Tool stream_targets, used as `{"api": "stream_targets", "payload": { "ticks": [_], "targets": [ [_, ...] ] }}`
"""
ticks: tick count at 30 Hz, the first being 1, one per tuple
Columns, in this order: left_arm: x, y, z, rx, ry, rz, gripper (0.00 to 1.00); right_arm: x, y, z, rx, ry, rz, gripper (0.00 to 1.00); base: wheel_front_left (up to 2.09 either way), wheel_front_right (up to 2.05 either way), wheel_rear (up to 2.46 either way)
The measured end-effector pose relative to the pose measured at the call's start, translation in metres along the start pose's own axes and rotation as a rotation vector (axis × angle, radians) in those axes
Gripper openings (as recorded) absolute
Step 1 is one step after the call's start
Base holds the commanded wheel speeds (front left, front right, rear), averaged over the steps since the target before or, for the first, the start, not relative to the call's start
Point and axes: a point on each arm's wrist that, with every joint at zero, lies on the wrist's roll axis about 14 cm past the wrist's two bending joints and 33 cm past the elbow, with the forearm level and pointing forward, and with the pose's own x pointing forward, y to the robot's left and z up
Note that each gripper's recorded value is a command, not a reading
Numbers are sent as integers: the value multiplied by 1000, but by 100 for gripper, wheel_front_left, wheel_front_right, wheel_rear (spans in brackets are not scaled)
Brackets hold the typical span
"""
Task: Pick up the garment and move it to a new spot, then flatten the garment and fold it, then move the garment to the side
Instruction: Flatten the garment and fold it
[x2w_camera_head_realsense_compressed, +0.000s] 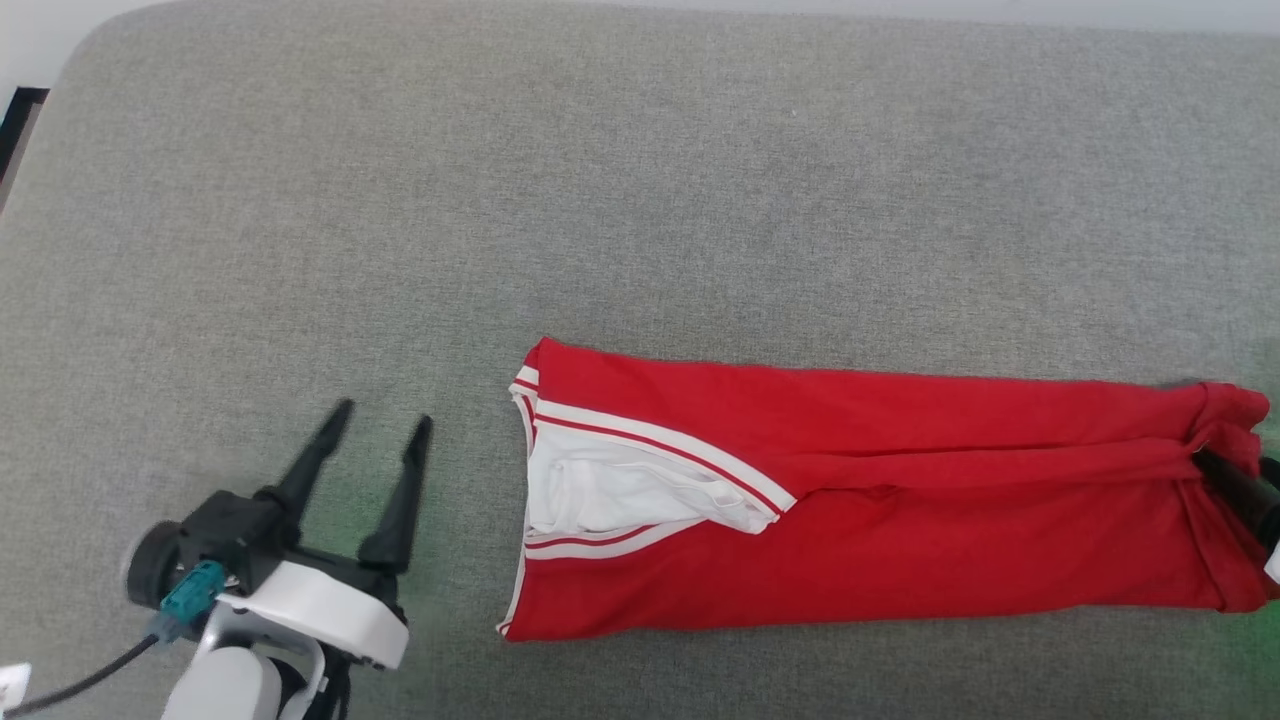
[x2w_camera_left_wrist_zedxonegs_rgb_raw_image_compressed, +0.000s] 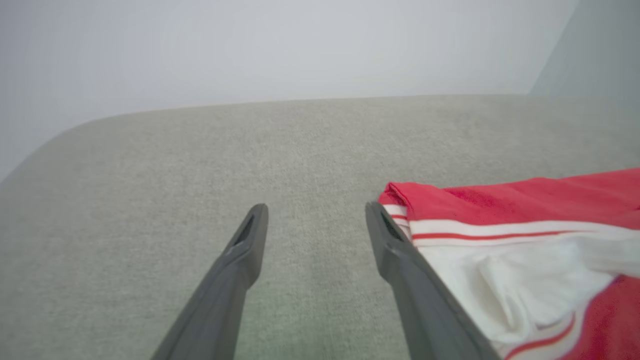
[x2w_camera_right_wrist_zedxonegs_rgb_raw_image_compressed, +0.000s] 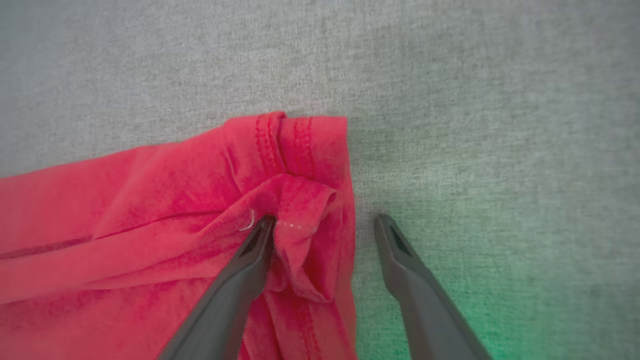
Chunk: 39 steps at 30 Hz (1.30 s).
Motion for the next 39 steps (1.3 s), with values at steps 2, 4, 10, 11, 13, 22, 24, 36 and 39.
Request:
{"api": "stream_targets", "payload": {
  "ticks": [2, 4, 10, 11, 13, 22, 24, 36, 39],
  "targets": [
    [1, 4, 10, 50, -35, 26, 100, 1, 0, -1, -2, 8, 1, 100, 0, 0, 0],
    [2, 2, 19, 90, -66, 32, 100, 1, 1, -2, -2, 15, 3, 84, 0, 0, 0],
    [1, -2, 20, 105, -80, 55, 100, 2, 4, -2, -2, 20, 15, 0, 0, 0, 0],
    [1, -2, 20, 108, -81, 53, 100, 3, 6, -1, 0, 16, 18, 0, 0, 0, 0],
    [2, -4, 21, 109, -85, 48, 100, 2, 4, 0, 5, 8, 16, 0, 0, 0, 0],
    [7, -15, 27, 97, -106, 11, 100, -17, -36, 28, 79, -123, -77, 0, 0, 0, 0],
    [8, -18, 26, 97, -104, -1, 100, -27, -54, 34, 103, -158, -123, 0, 0, 0, 0],
    [10, -17, 28, 116, -107, -3, 100, -106, -159, 76, 147, -331, -423, 0, 0, 0, 0],
    [9, -18, 29, 116, -109, -5, 100, -102, -140, 79, 134, -325, -364, 0, 0, 0, 0]
  ]
}}
